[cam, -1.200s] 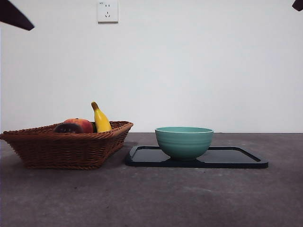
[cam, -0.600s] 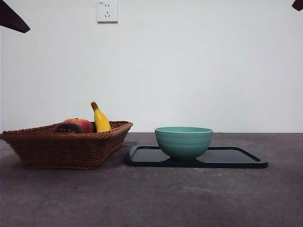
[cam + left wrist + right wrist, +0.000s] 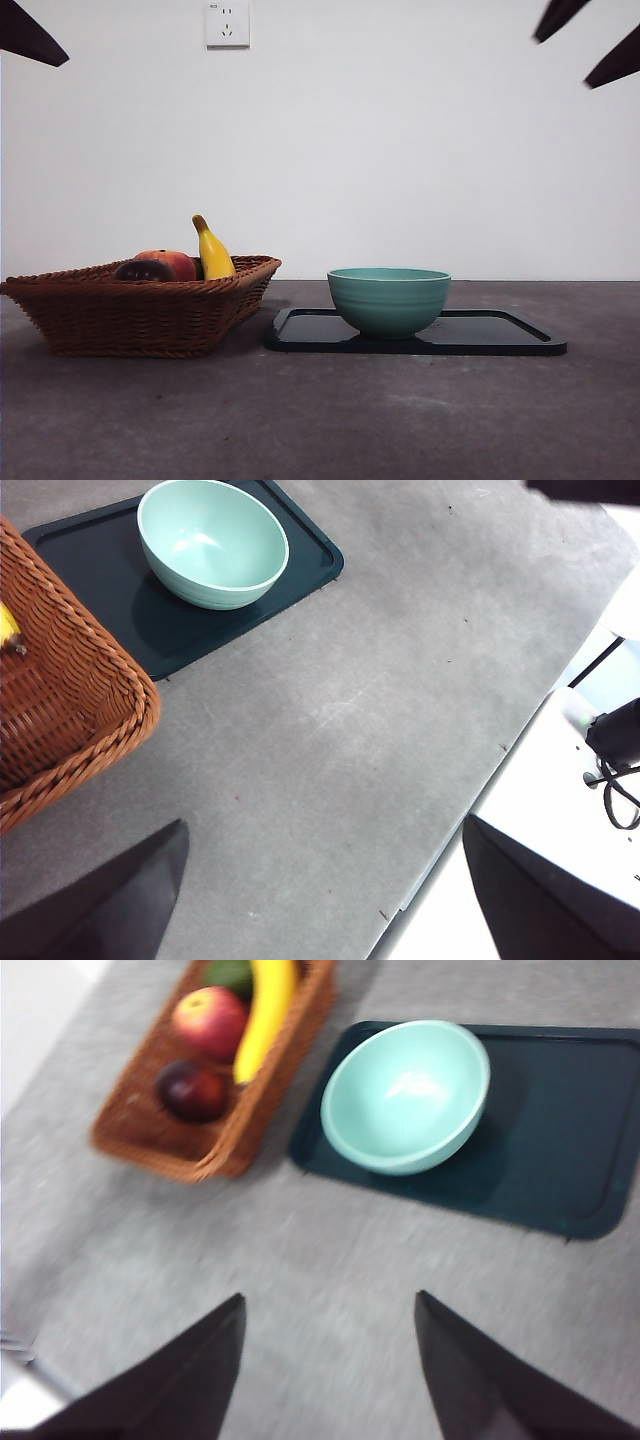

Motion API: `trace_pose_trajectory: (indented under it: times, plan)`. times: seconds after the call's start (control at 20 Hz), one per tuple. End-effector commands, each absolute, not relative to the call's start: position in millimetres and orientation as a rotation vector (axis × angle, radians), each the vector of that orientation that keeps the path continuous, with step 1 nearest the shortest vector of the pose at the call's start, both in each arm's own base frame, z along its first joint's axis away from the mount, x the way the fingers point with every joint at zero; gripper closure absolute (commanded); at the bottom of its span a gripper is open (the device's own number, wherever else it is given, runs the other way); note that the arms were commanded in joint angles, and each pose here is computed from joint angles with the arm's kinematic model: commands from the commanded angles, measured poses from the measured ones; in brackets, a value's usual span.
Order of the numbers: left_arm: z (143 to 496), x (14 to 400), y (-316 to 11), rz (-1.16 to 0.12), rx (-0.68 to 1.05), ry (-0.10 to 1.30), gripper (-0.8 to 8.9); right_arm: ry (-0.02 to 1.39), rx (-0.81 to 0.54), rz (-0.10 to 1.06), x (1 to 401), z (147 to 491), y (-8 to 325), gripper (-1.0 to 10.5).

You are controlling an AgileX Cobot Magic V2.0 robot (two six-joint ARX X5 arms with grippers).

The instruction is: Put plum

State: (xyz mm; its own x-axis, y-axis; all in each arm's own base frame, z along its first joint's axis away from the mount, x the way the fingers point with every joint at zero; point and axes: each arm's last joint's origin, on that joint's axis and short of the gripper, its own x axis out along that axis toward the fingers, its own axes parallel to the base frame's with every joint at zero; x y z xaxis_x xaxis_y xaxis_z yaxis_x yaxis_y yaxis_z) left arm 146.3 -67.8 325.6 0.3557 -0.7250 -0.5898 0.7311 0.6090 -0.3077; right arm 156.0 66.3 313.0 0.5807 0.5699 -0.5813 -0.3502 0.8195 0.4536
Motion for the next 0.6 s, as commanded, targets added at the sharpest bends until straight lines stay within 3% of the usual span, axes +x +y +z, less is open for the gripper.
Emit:
trace_pose_trajectory:
  times: [0.05, 0.3, 0.6]
  plan:
    - [330, 148, -69, -0.955, 0.019, 0.730, 3.77, 0.797, 0.279, 0.524, 186, 323, 74, 6.6]
    - [330, 148, -69, -0.955, 0.019, 0.731, 3.77, 0.880, 0.242, 0.471, 258, 323, 91, 6.6]
    - [330, 148, -69, -0.955, 0.019, 0.731, 3.77, 0.994, 0.204, 0.425, 315, 287, 107, 6.6]
